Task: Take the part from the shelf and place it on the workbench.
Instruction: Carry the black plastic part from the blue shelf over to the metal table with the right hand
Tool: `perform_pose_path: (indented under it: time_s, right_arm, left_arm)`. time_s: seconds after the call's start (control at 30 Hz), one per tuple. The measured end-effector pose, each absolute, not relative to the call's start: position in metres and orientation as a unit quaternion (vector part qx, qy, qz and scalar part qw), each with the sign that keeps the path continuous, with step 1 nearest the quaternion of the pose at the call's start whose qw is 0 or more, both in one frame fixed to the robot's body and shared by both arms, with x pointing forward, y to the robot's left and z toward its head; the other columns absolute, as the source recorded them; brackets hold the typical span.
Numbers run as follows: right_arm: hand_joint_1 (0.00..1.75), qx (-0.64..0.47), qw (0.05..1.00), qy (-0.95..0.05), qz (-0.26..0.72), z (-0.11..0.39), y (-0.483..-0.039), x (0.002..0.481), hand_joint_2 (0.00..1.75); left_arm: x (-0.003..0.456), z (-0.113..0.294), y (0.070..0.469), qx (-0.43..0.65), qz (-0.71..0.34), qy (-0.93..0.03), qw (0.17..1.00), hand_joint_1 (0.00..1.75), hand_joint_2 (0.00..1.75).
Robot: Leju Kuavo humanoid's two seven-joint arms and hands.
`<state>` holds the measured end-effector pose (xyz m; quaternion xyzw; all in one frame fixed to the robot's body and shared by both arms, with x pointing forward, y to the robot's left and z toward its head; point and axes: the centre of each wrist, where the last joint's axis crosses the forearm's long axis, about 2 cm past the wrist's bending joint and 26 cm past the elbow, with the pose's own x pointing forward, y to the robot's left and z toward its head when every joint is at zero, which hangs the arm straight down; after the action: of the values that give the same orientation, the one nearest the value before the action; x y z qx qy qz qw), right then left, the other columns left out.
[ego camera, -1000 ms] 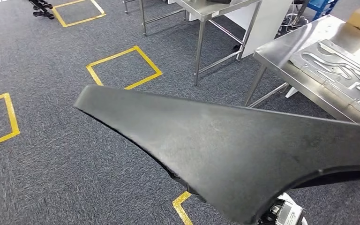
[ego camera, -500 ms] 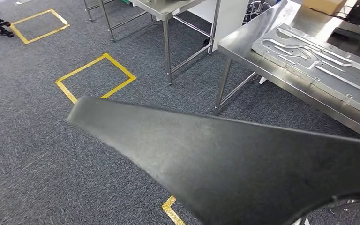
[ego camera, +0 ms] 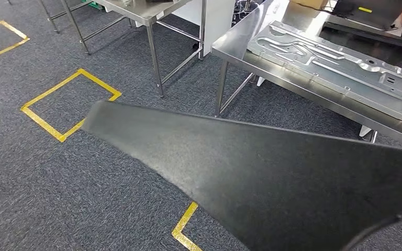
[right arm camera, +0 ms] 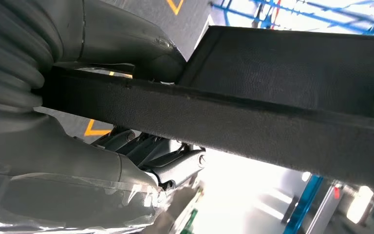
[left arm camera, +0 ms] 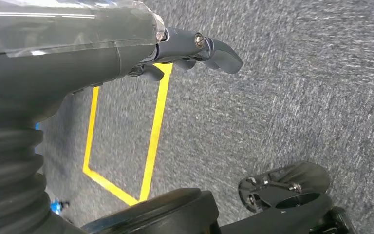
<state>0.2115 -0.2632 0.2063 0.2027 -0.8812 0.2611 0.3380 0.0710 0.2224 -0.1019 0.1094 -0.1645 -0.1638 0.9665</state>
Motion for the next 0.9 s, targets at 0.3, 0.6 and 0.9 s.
perform_pose_path:
  time_s: [0.3, 0.6, 0.9]
  right_arm:
    - [1.40, 0.208, 0.331, -0.882, 0.264, 0.211, -0.263, 0.219, 1.75]
    - [1.40, 0.207, 0.331, -0.881, 0.268, 0.213, -0.263, 0.223, 1.75]
    - [1.40, 0.209, 0.333, -0.879, 0.269, 0.213, -0.262, 0.222, 1.75]
  left_arm:
    - [0.070, -0.102, 0.224, 0.113, -0.157, -0.159, 0.968, 0.00, 1.75]
    - [0.076, -0.101, 0.225, 0.114, -0.156, -0.166, 0.967, 0.00, 1.75]
    - [0.073, -0.101, 0.222, 0.109, -0.156, -0.167, 0.967, 0.00, 1.75]
